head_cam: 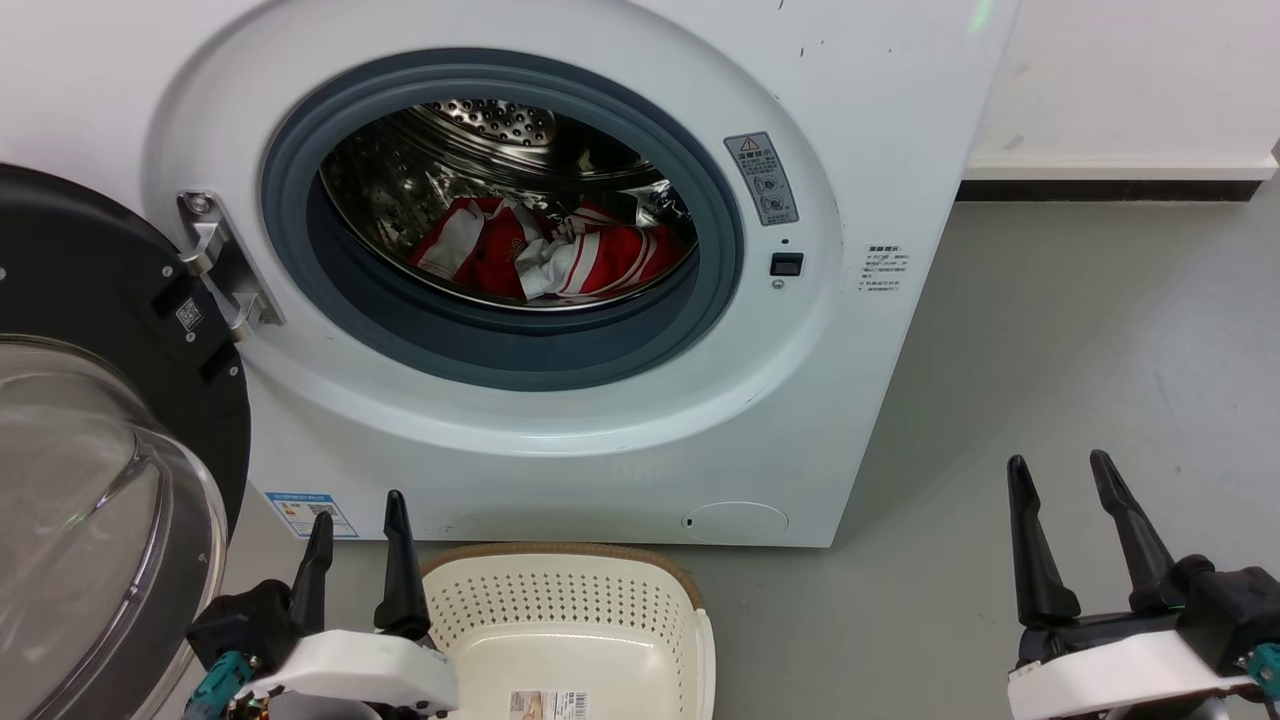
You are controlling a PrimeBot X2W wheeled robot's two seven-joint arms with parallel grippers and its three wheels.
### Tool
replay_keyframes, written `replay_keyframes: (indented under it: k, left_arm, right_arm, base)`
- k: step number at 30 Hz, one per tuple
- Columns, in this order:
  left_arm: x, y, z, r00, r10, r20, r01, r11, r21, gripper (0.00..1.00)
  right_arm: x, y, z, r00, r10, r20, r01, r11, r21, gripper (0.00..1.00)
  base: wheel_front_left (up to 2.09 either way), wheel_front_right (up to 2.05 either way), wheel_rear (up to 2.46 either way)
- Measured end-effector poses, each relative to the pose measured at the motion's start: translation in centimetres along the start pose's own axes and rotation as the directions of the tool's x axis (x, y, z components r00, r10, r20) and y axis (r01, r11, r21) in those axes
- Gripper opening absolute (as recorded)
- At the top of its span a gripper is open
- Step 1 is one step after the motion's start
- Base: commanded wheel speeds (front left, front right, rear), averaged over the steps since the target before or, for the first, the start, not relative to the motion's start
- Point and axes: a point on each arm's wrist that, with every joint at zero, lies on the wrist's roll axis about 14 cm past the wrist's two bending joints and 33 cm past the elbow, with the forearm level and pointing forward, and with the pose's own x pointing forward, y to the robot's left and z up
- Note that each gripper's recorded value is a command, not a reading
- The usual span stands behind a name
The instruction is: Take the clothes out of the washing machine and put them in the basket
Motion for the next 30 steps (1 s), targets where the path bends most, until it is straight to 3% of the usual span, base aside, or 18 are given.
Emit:
replay_keyframes:
  k: [30]
  left_arm:
    - [-0.8, -0.4, -0.4, 0.999, -0.035, 0.029, 0.028, 0.976, 0.217, 1.00]
  right_arm:
    - [-0.9, 1.1, -0.4, 0.998, 0.058, 0.001, -0.057, 0.979, -0.195, 1.00]
  base:
    - [0.00, 0.00, 0.00]
